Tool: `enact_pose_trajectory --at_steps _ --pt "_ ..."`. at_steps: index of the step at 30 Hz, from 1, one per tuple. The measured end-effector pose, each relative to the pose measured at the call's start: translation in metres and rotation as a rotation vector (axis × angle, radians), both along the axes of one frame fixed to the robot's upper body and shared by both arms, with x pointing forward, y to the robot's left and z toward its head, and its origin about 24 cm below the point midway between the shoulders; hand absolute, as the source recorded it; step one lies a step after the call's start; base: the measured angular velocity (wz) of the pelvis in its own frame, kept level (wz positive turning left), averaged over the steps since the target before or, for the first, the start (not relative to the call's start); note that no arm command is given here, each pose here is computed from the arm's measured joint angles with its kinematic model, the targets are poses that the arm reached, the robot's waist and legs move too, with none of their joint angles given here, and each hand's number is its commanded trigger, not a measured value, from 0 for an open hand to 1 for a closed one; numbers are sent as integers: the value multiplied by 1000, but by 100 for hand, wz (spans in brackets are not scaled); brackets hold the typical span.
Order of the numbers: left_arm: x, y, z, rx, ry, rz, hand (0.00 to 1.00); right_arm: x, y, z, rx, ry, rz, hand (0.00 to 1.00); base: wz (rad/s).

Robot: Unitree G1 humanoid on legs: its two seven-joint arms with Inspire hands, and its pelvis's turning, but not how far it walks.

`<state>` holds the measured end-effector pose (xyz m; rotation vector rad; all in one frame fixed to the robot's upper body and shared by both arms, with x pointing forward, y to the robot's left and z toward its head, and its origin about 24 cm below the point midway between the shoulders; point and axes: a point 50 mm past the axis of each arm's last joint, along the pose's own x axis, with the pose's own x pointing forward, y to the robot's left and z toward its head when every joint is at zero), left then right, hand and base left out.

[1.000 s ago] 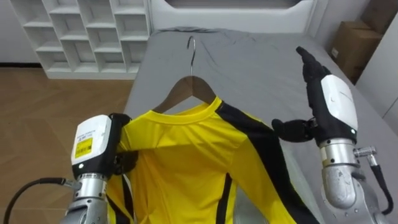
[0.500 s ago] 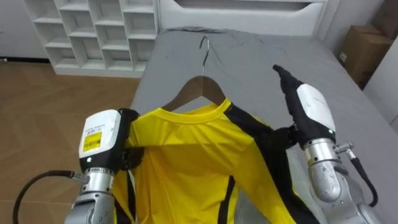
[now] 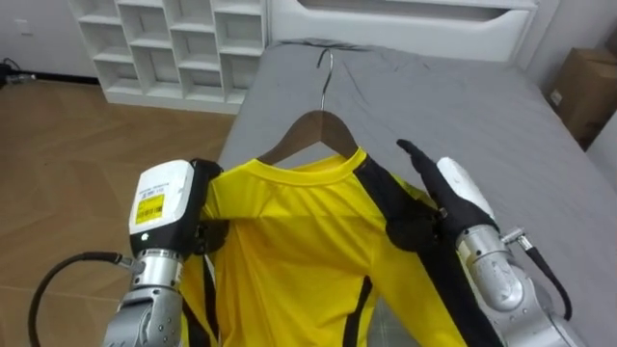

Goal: Hang clothes

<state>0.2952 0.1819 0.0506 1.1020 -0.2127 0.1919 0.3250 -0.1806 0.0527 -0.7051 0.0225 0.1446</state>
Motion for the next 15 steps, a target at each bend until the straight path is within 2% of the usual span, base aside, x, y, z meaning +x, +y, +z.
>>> enact_pose_trajectory --at_steps 4,15 --pt "0 1 -1 4 3 3 100 -1 -3 -10 125 78 1 0 3" --pt "-1 2 -8 3 33 12 100 -4 -7 -25 125 179 31 0 1"
